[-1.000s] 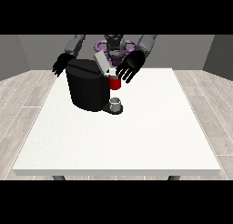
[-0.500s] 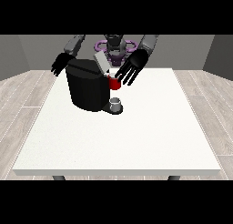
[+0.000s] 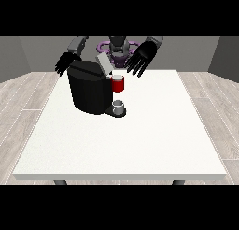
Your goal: Insert the coffee pod into the coffee machine and close the lid
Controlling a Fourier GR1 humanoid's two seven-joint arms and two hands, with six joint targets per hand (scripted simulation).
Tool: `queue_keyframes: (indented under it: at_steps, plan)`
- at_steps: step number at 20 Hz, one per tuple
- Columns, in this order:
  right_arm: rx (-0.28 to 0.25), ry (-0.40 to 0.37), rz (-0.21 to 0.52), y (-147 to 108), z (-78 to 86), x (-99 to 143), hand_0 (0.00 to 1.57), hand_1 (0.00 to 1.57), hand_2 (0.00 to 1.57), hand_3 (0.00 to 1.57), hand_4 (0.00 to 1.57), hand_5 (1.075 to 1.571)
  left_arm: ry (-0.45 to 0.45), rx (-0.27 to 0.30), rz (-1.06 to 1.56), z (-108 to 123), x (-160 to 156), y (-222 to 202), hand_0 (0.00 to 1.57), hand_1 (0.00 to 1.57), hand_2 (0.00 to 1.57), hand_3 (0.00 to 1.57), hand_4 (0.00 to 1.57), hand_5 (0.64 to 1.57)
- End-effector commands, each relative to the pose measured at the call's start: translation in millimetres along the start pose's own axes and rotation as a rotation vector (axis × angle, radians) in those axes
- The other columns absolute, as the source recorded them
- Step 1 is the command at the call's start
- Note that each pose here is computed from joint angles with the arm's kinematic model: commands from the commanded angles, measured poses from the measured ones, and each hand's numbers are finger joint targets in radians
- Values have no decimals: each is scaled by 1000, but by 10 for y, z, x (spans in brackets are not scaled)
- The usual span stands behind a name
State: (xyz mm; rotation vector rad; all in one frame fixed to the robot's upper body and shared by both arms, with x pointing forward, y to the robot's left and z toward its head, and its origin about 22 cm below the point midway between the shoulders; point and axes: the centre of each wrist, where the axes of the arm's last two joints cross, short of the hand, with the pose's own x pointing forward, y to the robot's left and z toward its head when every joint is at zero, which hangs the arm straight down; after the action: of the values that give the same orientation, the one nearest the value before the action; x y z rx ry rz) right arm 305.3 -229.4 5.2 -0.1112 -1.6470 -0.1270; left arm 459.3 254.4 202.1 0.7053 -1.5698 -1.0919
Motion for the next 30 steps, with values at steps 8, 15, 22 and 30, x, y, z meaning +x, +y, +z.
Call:
queue_keyframes:
  at_steps: [8, 15, 22, 30]
  plan:
    - [-91, 134, -15, -360, 392, -384, 0, 0, 0, 0, 370, 1571, 13, 45, 586, 200, -347, -863, 0, 0, 0, 0, 249, 1571]
    - [-45, 138, 91, -540, 491, -375, 0, 0, 0, 0, 366, 1571, 84, -13, 871, 525, -438, -1810, 0, 0, 0, 0, 0, 1571]
    - [94, 68, 96, -530, 260, 87, 0, 0, 0, 0, 0, 1571, 189, 2, 1002, 902, -727, -2109, 0, 0, 0, 0, 0, 1571]
    - [149, 54, 115, -271, 109, 240, 0, 0, 0, 0, 0, 1571, 143, -47, 1129, 1070, -510, -2436, 0, 0, 0, 0, 135, 1571]
